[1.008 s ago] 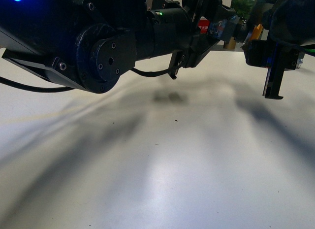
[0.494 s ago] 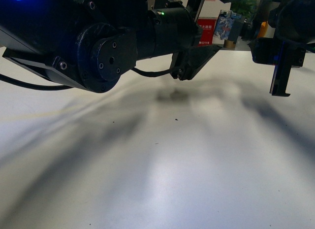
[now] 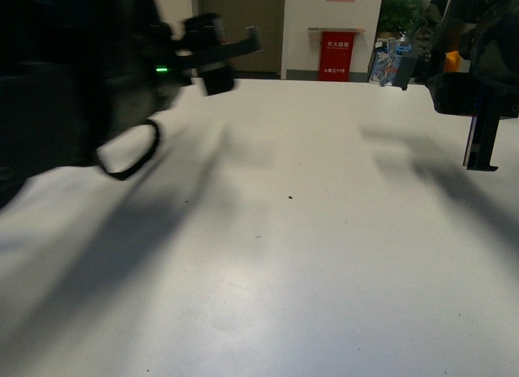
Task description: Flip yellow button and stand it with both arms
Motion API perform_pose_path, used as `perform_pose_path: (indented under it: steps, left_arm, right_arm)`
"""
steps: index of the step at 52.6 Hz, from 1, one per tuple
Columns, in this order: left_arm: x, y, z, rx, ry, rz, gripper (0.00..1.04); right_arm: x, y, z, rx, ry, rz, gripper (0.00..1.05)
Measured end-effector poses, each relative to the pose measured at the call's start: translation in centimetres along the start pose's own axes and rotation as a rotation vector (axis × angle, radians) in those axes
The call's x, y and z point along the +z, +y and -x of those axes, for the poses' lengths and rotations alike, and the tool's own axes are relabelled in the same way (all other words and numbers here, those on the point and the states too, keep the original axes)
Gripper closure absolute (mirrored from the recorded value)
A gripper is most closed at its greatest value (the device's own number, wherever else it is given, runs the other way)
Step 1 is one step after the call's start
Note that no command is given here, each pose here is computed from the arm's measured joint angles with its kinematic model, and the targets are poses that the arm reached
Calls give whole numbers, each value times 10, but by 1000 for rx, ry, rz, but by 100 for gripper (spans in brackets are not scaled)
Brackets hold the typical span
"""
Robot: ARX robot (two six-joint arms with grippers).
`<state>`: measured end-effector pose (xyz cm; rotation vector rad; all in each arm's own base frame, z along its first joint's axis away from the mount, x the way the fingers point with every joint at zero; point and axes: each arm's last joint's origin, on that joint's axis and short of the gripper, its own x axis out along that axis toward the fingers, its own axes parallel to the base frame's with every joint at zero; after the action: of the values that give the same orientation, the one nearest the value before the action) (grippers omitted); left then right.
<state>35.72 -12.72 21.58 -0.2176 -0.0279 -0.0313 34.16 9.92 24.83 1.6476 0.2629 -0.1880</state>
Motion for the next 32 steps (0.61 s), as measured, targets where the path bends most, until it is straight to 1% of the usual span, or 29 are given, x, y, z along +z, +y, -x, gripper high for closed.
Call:
perform_pose_path:
  steps: [3, 7, 10, 17, 32]
  left_arm:
    - [3, 19, 16, 27, -10, -78, 64]
    - [1, 34, 31, 40, -5, -123, 73]
    - [-4, 48, 49, 41, 13, -160, 84]
    - [-11, 63, 76, 19, 42, -190, 101]
    - [-12, 94, 126, 34, 37, -206, 101]
  right_arm:
    - [1, 1, 0, 2, -2, 1, 82]
    - [1, 2, 1, 4, -1, 1, 82]
    - [1, 2, 1, 5, 0, 2, 82]
    - [1, 2, 1, 5, 3, 3, 82]
    - [2, 3, 2, 6, -1, 7, 82]
